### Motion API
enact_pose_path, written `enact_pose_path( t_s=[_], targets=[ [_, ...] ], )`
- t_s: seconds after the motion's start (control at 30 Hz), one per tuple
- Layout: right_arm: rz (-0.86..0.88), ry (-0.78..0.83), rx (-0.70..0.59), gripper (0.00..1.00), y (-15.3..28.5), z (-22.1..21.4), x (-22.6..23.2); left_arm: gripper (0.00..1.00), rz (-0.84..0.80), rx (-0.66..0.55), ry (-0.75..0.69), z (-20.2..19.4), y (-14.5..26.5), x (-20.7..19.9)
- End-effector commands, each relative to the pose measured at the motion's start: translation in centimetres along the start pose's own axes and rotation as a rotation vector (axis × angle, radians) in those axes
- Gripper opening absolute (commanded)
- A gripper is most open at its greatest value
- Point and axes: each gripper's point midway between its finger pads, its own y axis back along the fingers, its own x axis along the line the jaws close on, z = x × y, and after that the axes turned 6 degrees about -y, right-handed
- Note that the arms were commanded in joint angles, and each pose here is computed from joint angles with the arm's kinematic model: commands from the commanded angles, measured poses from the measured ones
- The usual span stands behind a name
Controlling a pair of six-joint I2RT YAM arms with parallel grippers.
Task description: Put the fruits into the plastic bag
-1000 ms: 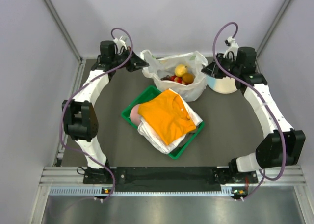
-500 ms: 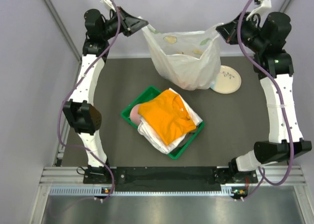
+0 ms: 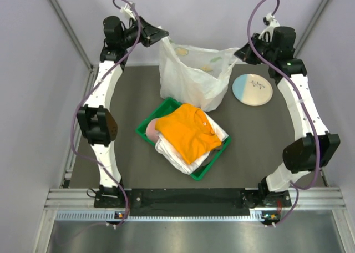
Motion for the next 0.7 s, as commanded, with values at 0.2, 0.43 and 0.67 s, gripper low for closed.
enact_pose_path(
  t_s=[0.2, 0.43, 0.67],
  targets=[
    [0.062, 0.066, -0.181, 0.0, 1.3, 7.1, 3.4, 0.0, -0.063, -0.084, -0.157, 3.5, 0.3, -1.2],
    [0.049, 0.07, -0.203, 0.0, 1.3, 7.8, 3.4, 0.0, -0.076, -0.135, -0.192, 5.2, 0.9, -2.1],
    [-0.015, 0.049, -0.148, 0.0, -0.1, 5.5, 0.8, 0.0, -0.034, -0.071, -0.131, 2.8, 0.7, 1.2]
  ],
)
